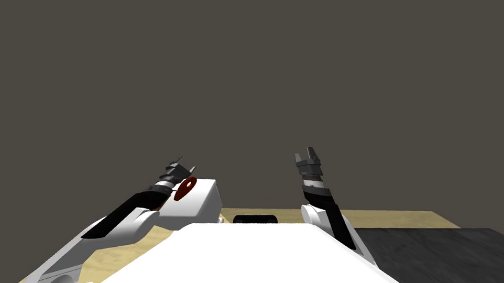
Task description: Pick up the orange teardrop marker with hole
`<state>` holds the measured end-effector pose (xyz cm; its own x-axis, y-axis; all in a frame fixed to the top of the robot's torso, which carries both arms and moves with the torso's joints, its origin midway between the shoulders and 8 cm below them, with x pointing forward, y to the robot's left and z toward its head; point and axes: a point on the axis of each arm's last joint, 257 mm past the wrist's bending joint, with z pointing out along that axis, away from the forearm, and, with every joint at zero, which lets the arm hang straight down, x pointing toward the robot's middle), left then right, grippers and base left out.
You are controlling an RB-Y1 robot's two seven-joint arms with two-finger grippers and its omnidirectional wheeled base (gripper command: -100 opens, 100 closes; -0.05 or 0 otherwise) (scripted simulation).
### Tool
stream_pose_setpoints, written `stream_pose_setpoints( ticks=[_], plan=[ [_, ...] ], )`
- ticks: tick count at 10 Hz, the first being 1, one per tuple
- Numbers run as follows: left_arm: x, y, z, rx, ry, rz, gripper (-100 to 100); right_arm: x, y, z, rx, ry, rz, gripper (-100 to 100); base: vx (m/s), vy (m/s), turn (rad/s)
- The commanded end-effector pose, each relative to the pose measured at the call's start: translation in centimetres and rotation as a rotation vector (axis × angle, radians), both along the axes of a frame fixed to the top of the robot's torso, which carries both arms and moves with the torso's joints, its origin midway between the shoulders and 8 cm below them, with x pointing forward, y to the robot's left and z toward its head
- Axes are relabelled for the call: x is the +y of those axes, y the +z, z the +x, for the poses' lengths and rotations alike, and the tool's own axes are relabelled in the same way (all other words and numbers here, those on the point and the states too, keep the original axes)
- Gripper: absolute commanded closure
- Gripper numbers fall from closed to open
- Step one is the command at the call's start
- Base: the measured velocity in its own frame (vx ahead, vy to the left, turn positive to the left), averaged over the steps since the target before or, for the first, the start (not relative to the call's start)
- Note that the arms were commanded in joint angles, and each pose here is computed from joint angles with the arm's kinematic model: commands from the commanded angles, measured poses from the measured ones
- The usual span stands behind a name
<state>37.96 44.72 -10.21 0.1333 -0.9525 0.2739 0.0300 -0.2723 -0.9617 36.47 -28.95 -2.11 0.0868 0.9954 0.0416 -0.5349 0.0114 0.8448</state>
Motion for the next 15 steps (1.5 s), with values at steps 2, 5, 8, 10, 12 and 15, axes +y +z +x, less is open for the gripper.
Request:
stream_pose_setpoints(
  ticks=[2, 5, 8, 10, 12, 15],
  plan=[
    [0.8, -0.9, 0.1, 0.048, 0.006, -0.065, -100, 0.0, 0.0, 0.0, 0.000, 0.000, 0.000, 0, 0.024, 0.014, -0.030],
    [1.7, -1.9, 0.3, 0.121, 0.016, -0.167, -100, 0.0, 0.0, 0.0, 0.000, 0.000, 0.000, 0, 0.022, 0.021, -0.026],
    [2.1, -2.8, 0.3, 0.169, 0.029, -0.237, -100, 0.0, 0.0, 0.0, 0.000, 0.000, 0.000, 0, 0.017, 0.020, -0.018],
    [2.4, -3.4, 0.4, 0.210, 0.038, -0.297, -100, 0.0, 0.0, 0.0, 0.000, 0.000, 0.000, 0, 0.013, 0.025, -0.016],
    [2.5, -4.0, 0.4, 0.249, 0.049, -0.357, -100, 0.0, 0.0, 0.0, 0.000, 0.000, 0.000, 0, 0.008, 0.028, -0.010],
    [2.3, -4.8, 0.5, 0.316, 0.064, -0.461, -100, 0.0, 0.0, 0.0, 0.000, 0.000, 0.000, 0, 0.004, 0.029, -0.005]
  ],
)
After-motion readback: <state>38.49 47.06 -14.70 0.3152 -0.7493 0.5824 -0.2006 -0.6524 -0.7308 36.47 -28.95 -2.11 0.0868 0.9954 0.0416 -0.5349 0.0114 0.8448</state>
